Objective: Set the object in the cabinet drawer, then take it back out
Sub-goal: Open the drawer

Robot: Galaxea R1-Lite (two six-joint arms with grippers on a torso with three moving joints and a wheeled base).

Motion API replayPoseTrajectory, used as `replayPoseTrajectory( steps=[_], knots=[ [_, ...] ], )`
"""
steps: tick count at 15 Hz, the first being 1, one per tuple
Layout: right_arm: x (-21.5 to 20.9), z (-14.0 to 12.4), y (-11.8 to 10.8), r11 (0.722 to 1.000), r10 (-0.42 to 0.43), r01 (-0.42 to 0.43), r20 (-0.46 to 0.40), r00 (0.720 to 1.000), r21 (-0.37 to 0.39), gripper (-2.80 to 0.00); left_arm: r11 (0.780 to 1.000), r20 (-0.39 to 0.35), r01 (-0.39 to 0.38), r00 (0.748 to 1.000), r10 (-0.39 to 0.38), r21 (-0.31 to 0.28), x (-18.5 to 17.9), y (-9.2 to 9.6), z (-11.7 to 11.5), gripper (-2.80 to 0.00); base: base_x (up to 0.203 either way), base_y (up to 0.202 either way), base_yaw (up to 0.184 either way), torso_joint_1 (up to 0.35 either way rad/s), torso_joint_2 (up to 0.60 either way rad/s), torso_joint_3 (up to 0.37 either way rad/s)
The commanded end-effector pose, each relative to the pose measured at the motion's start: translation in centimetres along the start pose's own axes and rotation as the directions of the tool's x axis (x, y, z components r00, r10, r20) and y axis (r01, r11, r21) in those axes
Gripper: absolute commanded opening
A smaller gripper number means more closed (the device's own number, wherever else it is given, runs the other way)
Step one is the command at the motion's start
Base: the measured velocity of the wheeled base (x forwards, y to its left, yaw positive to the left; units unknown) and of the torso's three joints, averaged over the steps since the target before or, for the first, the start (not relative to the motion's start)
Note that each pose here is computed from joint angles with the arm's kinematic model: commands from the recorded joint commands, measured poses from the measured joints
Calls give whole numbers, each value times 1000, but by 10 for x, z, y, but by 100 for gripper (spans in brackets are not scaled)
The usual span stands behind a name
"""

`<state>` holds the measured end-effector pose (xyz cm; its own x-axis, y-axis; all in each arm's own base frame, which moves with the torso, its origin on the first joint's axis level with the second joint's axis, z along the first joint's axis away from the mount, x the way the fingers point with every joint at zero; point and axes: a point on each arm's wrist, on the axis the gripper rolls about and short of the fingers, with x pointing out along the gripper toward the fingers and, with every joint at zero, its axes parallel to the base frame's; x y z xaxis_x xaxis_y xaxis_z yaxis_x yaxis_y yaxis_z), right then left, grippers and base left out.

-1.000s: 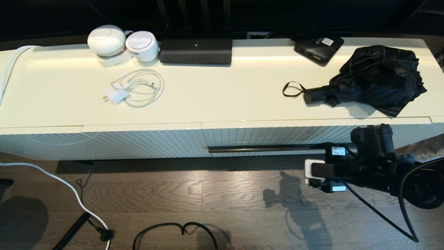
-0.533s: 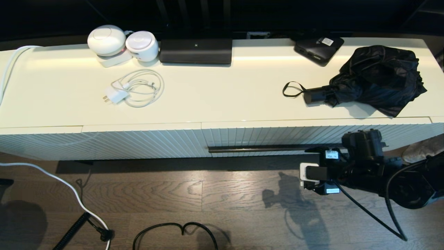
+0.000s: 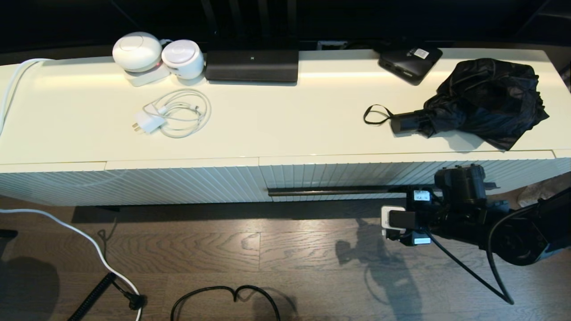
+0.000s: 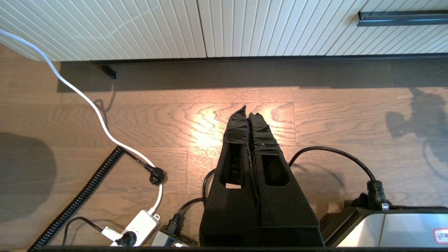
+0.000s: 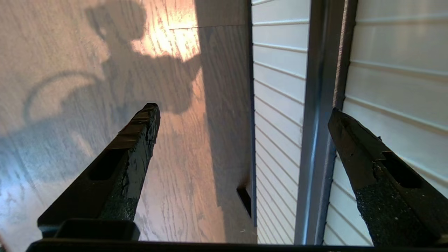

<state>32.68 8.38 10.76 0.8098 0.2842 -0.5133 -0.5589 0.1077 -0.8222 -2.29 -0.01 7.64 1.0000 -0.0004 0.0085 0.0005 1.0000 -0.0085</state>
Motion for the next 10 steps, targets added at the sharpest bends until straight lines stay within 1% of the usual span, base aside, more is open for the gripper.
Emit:
replayPoseTrajectory(
  steps=[1,4,10],
  knots=[
    [6,0,-1,1000,-4,4,2,1000,-7,0,1000,2,0,1000,0,-1,0,0,0,-280,0,0,0,0,0,0],
    [10,2,-6,1000,-19,19,8,1000,-13,0,1000,4,0,1000,0,-1,0,0,0,-280,0,0,0,0,0,0],
    [14,0,3,1000,5,-5,4,1000,-12,0,1000,4,0,1000,0,1,0,0,0,-280,0,0,0,0,0,0]
  ],
)
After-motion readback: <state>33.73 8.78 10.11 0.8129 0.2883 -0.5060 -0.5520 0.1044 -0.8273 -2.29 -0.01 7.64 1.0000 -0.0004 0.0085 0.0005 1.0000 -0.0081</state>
